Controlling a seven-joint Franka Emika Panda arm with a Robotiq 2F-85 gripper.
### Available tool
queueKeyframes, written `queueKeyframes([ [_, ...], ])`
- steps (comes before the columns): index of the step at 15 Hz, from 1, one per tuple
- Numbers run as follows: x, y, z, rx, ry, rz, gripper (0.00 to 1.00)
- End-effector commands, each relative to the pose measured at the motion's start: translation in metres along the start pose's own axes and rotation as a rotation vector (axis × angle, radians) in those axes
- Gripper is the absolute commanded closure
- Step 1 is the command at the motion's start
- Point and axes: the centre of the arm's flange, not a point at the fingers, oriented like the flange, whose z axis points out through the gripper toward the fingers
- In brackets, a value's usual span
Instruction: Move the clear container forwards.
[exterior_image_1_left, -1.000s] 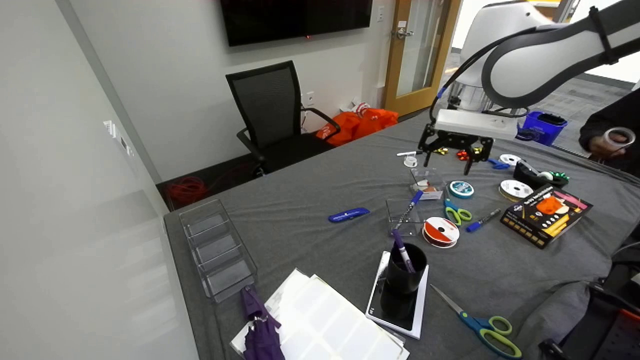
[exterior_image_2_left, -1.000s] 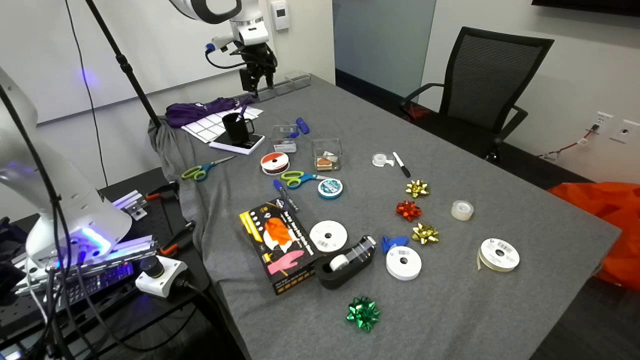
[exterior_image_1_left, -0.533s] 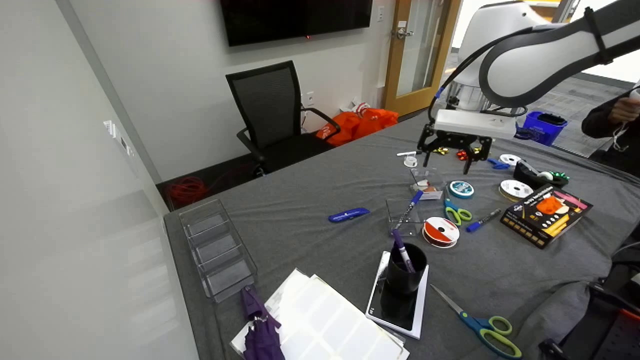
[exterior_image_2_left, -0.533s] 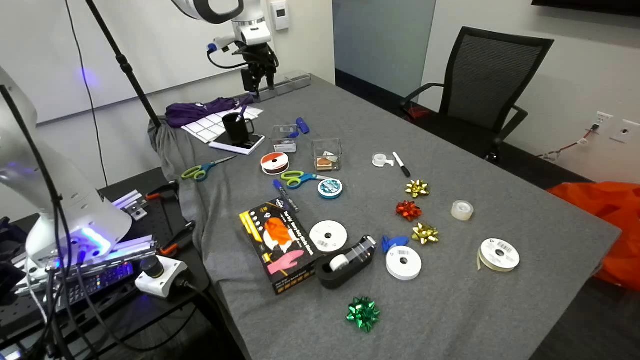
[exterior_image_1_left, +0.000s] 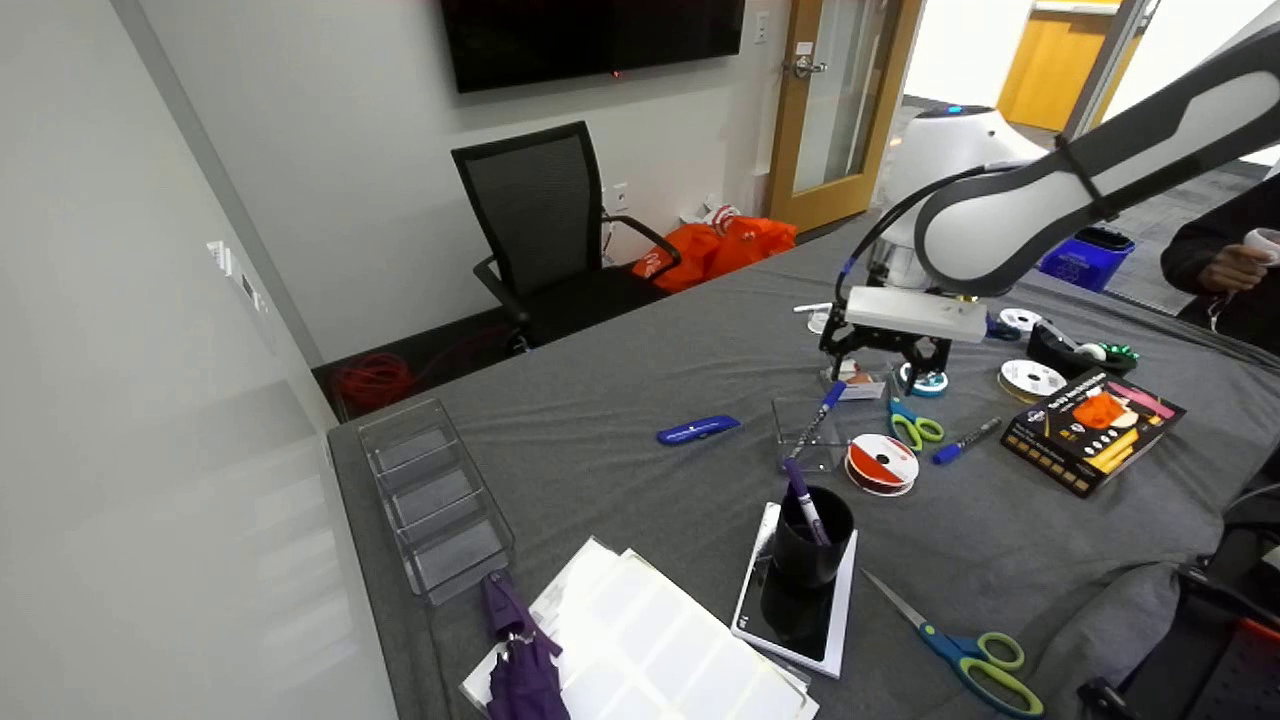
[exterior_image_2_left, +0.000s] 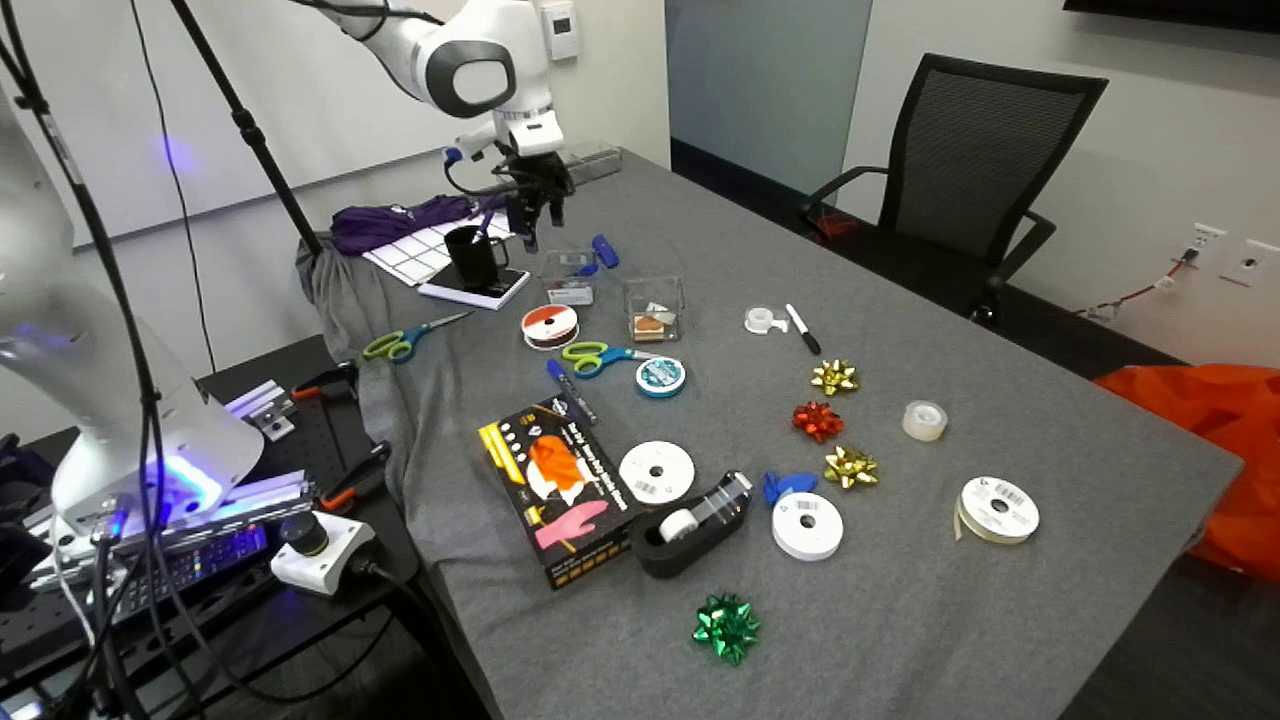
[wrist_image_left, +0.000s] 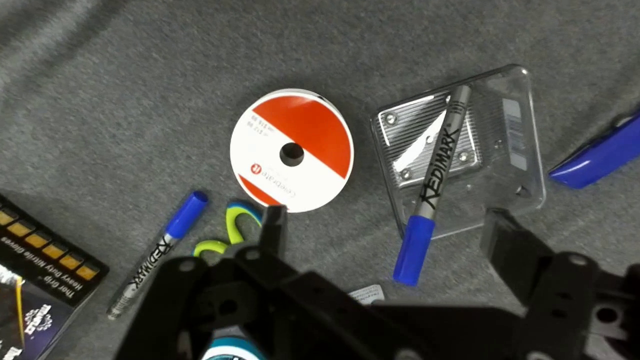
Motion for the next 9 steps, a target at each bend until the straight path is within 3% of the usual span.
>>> queueKeyframes([
  [1,0.002,-0.006,0.044,-0.005,-0.007,-0.067,0.0],
  [9,-0.014,-0.007,0.101,-0.025,-0.016,-0.162,0.0],
])
